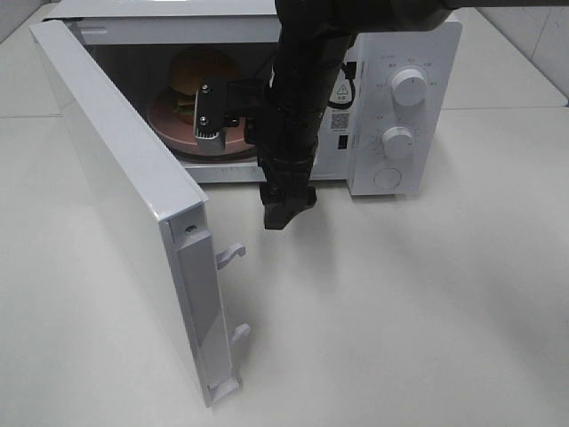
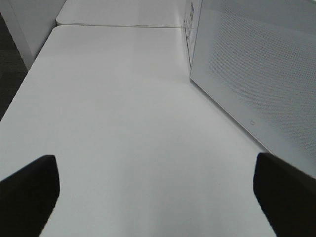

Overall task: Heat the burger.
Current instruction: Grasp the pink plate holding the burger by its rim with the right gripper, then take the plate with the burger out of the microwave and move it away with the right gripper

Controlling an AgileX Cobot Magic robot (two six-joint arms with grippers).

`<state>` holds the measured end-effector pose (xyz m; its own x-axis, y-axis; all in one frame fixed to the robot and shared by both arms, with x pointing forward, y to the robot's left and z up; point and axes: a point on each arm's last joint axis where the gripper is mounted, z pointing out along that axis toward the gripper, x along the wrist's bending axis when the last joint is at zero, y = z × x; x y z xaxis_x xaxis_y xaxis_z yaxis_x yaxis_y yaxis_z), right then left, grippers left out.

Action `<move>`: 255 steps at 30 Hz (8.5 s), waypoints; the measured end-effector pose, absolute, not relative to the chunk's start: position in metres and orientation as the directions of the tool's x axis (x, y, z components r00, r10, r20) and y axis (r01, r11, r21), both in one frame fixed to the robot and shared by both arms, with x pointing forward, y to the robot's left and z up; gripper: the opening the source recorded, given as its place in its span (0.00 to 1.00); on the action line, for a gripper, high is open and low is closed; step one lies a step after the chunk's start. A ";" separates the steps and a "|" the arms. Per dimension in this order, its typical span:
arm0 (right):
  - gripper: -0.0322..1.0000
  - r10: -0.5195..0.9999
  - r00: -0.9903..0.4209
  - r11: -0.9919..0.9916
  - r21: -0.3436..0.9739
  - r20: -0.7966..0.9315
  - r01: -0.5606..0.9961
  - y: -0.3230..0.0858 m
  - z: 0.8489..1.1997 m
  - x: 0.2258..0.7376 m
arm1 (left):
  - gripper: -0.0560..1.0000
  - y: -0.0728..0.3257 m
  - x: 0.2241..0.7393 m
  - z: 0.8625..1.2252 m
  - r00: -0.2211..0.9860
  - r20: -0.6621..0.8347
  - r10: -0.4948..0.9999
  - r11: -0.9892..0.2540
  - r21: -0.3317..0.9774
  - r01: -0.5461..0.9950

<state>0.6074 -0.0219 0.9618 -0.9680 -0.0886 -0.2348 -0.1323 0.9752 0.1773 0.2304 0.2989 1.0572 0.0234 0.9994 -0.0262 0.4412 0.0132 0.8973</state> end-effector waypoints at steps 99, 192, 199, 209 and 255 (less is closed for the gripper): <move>0.77 -0.019 -0.863 0.932 0.304 -0.505 -0.199 0.022 0.939 0.672 | 0.99 0.299 0.230 1.057 0.023 -0.026 0.999 0.013 0.897 0.441; 0.07 -0.077 -0.925 0.948 0.260 -0.372 -0.184 -0.004 0.938 0.629 | 0.99 0.299 0.230 1.057 0.023 -0.026 0.999 0.013 0.897 0.441; 0.07 -0.084 -0.917 0.944 0.265 -0.391 -0.199 -0.009 0.940 0.615 | 0.99 0.299 0.230 1.057 0.023 -0.026 0.999 0.013 0.897 0.441; 0.07 -0.093 -0.894 0.936 0.268 -0.439 -0.229 -0.019 0.948 0.594 | 0.99 0.299 0.230 1.057 0.023 -0.026 0.999 0.013 0.897 0.441; 0.10 -0.196 -0.793 0.905 0.206 -0.577 -0.373 -0.078 0.984 0.516 | 0.99 0.299 0.230 1.057 0.023 -0.026 0.999 0.013 0.897 0.441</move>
<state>0.5160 -0.0785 0.9842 -0.7930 -0.1961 -0.5768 -0.3733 0.9046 0.2056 0.2304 0.2989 1.0572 0.0234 0.9994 -0.0262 0.4412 0.0132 0.8973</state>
